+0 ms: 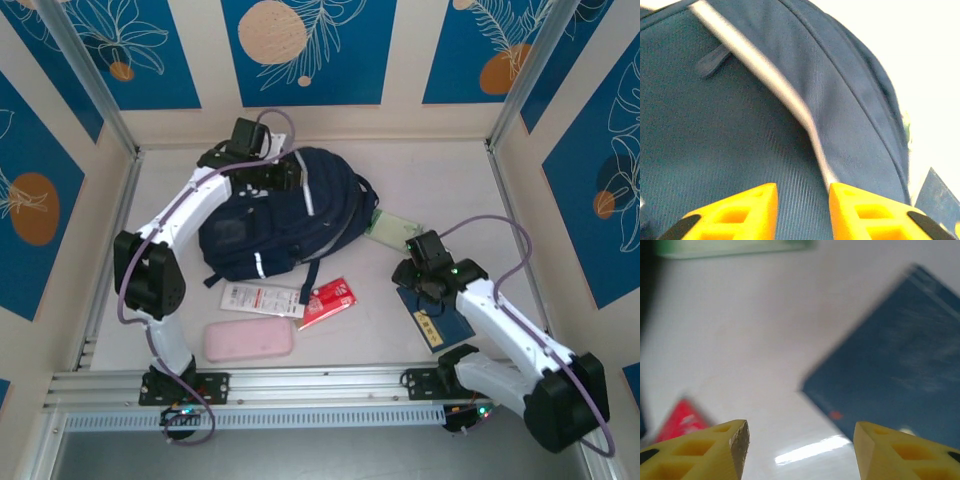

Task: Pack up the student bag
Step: Move the book to the bottom-center of the table.

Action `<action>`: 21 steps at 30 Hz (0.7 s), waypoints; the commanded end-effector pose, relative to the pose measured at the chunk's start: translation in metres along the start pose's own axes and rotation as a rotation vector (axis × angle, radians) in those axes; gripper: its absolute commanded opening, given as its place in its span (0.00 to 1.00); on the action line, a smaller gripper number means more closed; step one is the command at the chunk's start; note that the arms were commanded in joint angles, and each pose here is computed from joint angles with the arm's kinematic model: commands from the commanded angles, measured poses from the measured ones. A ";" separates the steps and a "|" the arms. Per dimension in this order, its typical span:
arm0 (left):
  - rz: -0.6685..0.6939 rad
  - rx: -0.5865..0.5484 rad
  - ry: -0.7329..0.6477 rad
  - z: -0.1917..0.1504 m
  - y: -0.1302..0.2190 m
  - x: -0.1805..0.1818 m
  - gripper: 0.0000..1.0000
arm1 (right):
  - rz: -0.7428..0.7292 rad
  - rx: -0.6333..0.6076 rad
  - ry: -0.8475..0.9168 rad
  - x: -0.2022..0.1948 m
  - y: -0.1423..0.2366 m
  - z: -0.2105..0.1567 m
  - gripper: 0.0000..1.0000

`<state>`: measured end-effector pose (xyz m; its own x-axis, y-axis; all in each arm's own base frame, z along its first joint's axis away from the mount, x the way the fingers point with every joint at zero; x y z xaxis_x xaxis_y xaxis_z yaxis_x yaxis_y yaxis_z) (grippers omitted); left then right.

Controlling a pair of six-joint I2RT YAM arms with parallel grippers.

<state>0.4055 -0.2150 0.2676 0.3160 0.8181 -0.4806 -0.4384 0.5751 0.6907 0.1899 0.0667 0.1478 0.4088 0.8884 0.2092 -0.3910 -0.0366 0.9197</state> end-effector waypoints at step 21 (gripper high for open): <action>-0.231 0.131 -0.066 -0.143 -0.001 -0.098 0.58 | 0.223 0.272 -0.174 0.042 -0.065 -0.016 0.70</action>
<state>0.2580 -0.2777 0.2431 0.4405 0.6846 -0.5808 -0.2538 0.7155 0.6509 0.2083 0.0762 0.0938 0.5348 0.8194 0.2061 -0.2217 -0.0993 0.9700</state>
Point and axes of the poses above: each hand's point on the last joint's axis, 136 mm out from that joint toward the fingers, its own y axis back along the fingers, its own x axis along the line the jaws close on, z = x × y, the point moved 7 cm from there along y, back along the fingers, and after that the axes turned 5 degrees about y, right-handed, at the moved point
